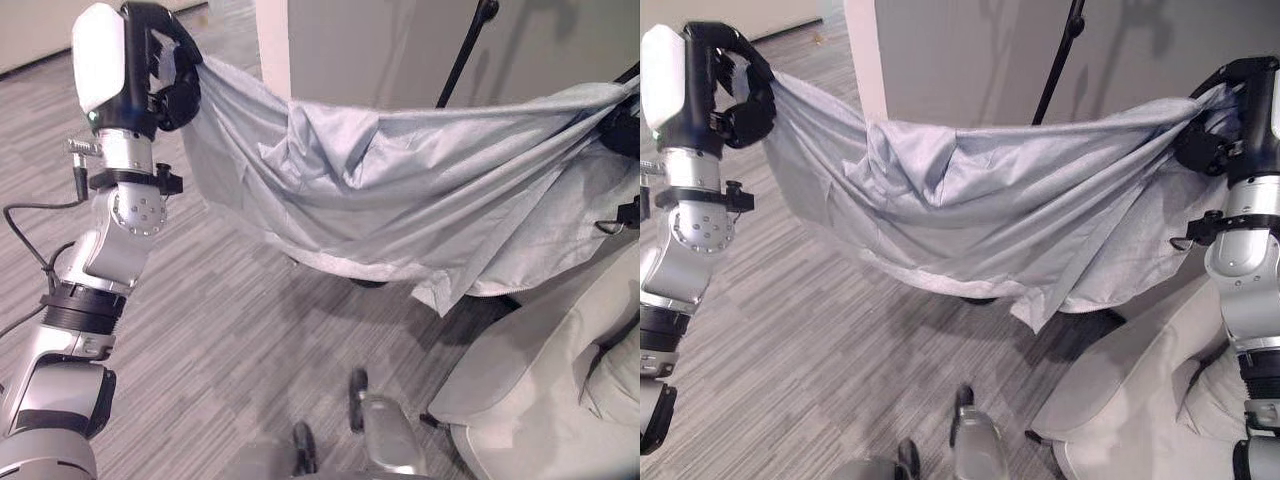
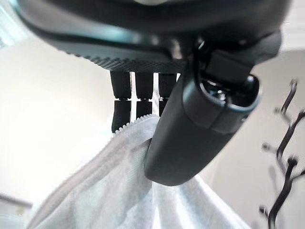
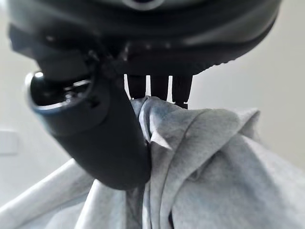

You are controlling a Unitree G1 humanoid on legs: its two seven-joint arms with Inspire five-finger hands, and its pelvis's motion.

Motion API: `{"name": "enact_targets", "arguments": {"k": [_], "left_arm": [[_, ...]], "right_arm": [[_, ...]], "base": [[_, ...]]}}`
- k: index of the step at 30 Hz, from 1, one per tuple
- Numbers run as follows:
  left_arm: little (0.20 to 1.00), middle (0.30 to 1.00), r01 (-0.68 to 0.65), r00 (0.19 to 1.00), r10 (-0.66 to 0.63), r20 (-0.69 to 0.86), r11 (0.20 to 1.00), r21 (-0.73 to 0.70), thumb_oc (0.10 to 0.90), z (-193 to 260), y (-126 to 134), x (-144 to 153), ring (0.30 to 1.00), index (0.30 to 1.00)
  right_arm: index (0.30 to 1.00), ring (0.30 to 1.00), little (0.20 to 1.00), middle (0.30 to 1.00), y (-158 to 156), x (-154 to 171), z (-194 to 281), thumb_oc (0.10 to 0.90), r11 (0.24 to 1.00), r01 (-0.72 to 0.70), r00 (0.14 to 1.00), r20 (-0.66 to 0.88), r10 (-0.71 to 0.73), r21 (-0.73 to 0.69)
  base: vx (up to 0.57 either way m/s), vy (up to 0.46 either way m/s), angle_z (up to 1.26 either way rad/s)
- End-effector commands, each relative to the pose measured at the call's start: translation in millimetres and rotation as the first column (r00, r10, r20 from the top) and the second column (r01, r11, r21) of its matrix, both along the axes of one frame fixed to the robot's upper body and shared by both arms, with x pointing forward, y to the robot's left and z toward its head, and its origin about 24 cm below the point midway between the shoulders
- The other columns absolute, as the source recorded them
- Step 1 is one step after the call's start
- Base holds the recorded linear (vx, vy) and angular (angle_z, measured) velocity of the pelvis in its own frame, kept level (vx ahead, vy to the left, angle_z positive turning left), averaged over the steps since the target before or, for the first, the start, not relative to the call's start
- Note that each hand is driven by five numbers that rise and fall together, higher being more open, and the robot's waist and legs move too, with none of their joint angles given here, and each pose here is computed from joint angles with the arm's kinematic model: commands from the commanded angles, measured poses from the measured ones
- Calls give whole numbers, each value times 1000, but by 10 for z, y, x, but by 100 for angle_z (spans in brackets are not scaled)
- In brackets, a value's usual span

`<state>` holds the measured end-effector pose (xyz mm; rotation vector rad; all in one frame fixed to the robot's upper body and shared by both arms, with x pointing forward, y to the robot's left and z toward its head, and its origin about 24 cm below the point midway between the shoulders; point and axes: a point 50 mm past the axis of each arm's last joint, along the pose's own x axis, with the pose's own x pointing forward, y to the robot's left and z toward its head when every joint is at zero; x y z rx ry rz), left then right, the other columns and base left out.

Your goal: Hang the clothes on the sofa on the clothes rack.

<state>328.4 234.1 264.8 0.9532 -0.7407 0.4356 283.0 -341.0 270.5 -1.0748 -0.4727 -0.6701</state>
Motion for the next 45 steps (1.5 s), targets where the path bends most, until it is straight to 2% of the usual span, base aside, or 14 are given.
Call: {"name": "enact_targets", "arguments": {"k": [1, 8, 11, 14, 17, 19, 25, 34, 42, 45], "left_arm": [[300, 300, 73, 964, -90, 250, 994, 77, 400, 492, -215, -226, 300, 300], [300, 300, 180, 935, -193, 296, 981, 69, 400, 523, -382, -330, 300, 300], [300, 300, 193, 916, -199, 350, 980, 53, 400, 588, -340, -448, 300, 300], [300, 300, 206, 902, -197, 385, 978, 18, 400, 616, -299, -516, 300, 300], [300, 300, 189, 889, -183, 419, 982, 28, 400, 655, -263, -598, 300, 300], [300, 300, 141, 881, -135, 453, 990, 22, 400, 663, -151, -671, 300, 300], [300, 300, 108, 876, -98, 472, 994, 6, 400, 586, -42, -796, 300, 300], [300, 300, 97, 876, -92, 473, 995, 13, 400, 547, 17, -890, 300, 300], [300, 300, 62, 858, -73, 508, 997, 38, 400, 652, 59, -972, 300, 300], [300, 300, 65, 856, -84, 511, 996, 54, 400, 670, 52, -981, 300, 300]], "right_arm": [[300, 300, 300, 300, -145, -241, 653, 400, 994, 101, 954, 286, -85, -44], [300, 300, 300, 300, -136, -284, 696, 400, 994, 103, 944, 320, -82, -48], [300, 300, 300, 300, -39, -305, 814, 400, 996, 70, 924, 381, -42, -58], [300, 300, 300, 300, -3, -281, 817, 400, 996, 60, 926, 376, -33, -61], [300, 300, 300, 300, 59, -273, 848, 400, 995, 51, 924, 383, -14, -87], [300, 300, 300, 300, 199, -211, 909, 400, 994, 1, 914, 402, 43, -108], [300, 300, 300, 300, 219, -130, 798, 400, 995, -23, 932, 357, 55, -95], [300, 300, 300, 300, 184, -88, 603, 400, 997, -44, 954, 295, 59, -59], [300, 300, 300, 300, 315, -9, 580, 400, 995, -95, 944, 314, 101, -34], [300, 300, 300, 300, 454, 61, 693, 400, 988, -145, 929, 338, 152, -46]], "base": [[487, -71, 9], [363, -135, 7], [206, -169, -38], [151, -17, -72], [131, 74, -77], [170, 37, -120], [108, 58, -93], [43, 89, -17], [-46, -49, -53], [44, -266, -44]]}}
